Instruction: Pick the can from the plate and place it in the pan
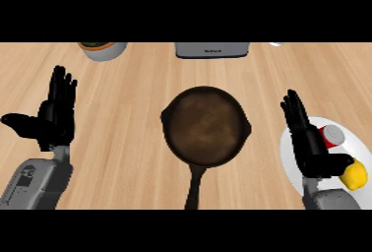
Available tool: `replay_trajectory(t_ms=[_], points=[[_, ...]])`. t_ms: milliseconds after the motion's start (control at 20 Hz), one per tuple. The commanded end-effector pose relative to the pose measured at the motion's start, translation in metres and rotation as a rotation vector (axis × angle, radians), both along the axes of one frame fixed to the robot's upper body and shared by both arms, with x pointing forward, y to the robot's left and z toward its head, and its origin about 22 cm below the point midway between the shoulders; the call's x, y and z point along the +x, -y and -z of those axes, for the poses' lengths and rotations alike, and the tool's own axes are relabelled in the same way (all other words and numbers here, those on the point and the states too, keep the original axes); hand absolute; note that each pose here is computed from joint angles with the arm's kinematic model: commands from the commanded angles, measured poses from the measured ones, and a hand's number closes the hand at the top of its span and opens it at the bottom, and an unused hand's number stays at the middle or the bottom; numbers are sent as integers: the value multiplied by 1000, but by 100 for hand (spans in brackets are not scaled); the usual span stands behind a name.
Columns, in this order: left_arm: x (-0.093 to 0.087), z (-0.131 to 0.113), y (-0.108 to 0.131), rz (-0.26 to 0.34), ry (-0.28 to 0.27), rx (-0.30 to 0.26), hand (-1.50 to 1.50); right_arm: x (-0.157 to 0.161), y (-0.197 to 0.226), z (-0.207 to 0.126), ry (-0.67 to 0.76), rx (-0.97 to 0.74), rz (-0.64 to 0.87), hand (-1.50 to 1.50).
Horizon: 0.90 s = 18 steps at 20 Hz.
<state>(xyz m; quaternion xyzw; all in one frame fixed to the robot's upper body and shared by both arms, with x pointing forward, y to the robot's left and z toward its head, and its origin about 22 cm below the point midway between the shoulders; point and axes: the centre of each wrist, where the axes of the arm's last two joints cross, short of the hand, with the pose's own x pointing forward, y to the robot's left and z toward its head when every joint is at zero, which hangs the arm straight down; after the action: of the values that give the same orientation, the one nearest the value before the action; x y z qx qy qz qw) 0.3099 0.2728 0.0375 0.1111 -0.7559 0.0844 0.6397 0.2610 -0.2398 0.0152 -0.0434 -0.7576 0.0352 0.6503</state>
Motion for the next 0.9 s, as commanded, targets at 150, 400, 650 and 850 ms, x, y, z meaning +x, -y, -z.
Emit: replay_trajectory(t_ms=[150,400,650,850], points=[[-21,27,-40,-20,-264,198,0,24,4,-57,164,66,-497,-150],[-41,51,-64,-77,-423,241,0,30,81,-119,353,-582,-243,150],[-47,44,-80,-28,-529,266,0,13,159,-39,357,203,-160,-150],[-31,29,-77,-41,-528,290,0,4,217,-61,361,64,-344,-150]])
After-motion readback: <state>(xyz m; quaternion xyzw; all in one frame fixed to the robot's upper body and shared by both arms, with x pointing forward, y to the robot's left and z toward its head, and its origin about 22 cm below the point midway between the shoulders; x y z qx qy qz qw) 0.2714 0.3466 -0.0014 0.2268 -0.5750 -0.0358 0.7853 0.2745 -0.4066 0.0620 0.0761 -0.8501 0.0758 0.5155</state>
